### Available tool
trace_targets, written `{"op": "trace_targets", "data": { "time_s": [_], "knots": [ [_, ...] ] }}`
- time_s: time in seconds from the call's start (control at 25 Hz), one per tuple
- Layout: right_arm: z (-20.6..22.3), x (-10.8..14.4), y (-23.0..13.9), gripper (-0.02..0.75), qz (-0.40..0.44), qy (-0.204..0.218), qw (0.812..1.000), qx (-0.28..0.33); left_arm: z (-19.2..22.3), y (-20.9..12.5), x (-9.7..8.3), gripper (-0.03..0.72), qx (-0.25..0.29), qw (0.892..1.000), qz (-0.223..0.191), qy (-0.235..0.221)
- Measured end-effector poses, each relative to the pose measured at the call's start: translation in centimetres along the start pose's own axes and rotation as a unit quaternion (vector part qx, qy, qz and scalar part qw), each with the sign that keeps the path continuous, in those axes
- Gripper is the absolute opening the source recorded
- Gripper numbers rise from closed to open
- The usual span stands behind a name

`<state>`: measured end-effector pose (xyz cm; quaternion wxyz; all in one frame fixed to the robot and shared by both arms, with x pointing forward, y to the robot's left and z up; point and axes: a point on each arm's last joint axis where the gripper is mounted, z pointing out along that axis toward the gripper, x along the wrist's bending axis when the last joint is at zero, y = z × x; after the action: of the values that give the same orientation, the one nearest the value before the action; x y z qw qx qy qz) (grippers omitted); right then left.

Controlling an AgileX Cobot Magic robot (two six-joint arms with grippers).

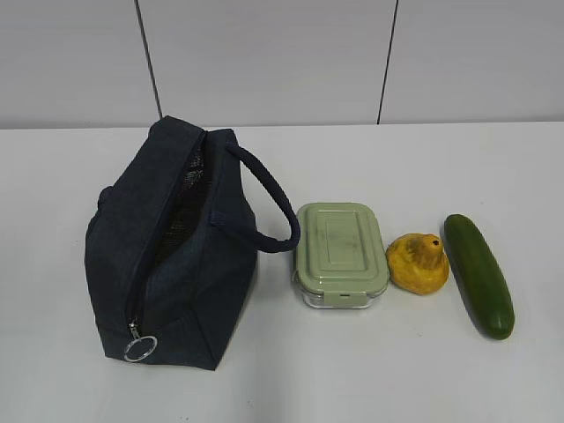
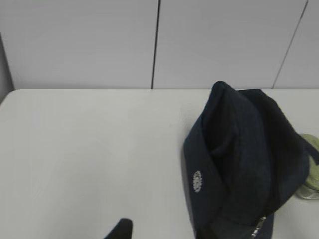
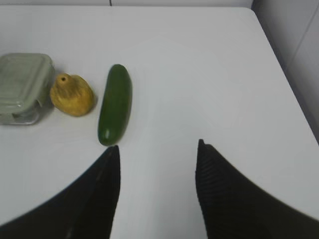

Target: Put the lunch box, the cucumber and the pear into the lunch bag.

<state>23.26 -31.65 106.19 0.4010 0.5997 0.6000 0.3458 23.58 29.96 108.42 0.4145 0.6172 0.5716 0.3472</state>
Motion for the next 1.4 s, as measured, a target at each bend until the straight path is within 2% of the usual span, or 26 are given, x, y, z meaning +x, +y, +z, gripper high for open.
{"op": "trace_targets", "data": {
  "time_s": [0.16, 0.24, 0.36, 0.48, 0.6, 0.72, 0.88, 0.96, 1.0, 1.04, 1.16, 1.24, 1.32, 1.4],
  "knots": [
    [1.8, 1.2, 3.6, 0.39, 0.005, 0.044, 0.999, 0.007, 2.9, 3.2, -1.0, 0.242, 0.037, 0.998, -0.005, -0.048],
    [3.6, 1.9, 4.9, 0.39, 0.002, 0.061, 0.998, 0.035, 4.9, 4.7, -1.4, 0.242, 0.048, 0.996, -0.01, -0.071],
    [6.4, 2.9, 5.8, 0.387, -0.009, 0.084, 0.991, 0.099, 8.5, 6.6, -2.0, 0.242, 0.09, 0.991, 0.0, -0.103],
    [9.2, 4.0, 6.2, 0.334, -0.017, 0.112, 0.98, 0.164, 11.7, 8.1, -2.5, 0.242, 0.127, 0.983, 0.015, -0.133],
    [12.1, 4.8, 6.4, 0.265, -0.028, 0.122, 0.967, 0.222, 14.3, 9.6, -2.6, 0.243, 0.136, 0.981, 0.023, -0.139],
    [15.0, 5.3, 6.9, 0.253, -0.034, 0.128, 0.956, 0.261, 16.7, 10.6, -2.9, 0.263, 0.135, 0.978, 0.032, -0.158],
    [19.1, 5.4, 7.4, 0.252, 0.019, 0.173, 0.938, 0.299, 19.2, 10.2, -3.1, 0.295, 0.161, 0.969, 0.037, -0.181],
    [20.8, 4.3, 7.5, 0.252, 0.068, 0.191, 0.931, 0.302, 19.6, 10.0, -3.1, 0.302, 0.167, 0.968, 0.046, -0.184],
    [21.9, 3.4, 7.4, 0.252, 0.118, 0.196, 0.926, 0.3, 19.7, 10.0, -3.2, 0.305, 0.167, 0.967, 0.049, -0.185],
    [22.5, 2.9, 7.4, 0.253, 0.128, 0.206, 0.925, 0.294, 19.7, 10.0, -3.2, 0.307, 0.167, 0.967, 0.051, -0.186],
    [25.3, 1.8, 6.8, 0.281, 0.157, 0.235, 0.907, 0.314, 19.7, 10.1, -3.3, 0.308, 0.166, 0.966, 0.047, -0.191],
    [27.1, 1.7, 6.4, 0.341, 0.147, 0.251, 0.892, 0.346, 19.6, 10.1, -3.3, 0.308, 0.165, 0.966, 0.045, -0.192],
    [28.4, 1.4, 6.1, 0.407, 0.14, 0.252, 0.884, 0.368, 19.6, 10.2, -3.4, 0.308, 0.163, 0.966, 0.039, -0.194],
    [29.0, 1.0, 5.9, 0.44, 0.128, 0.241, 0.882, 0.383, 19.7, 10.2, -3.4, 0.308, 0.162, 0.967, 0.038, -0.194]
  ]
}}
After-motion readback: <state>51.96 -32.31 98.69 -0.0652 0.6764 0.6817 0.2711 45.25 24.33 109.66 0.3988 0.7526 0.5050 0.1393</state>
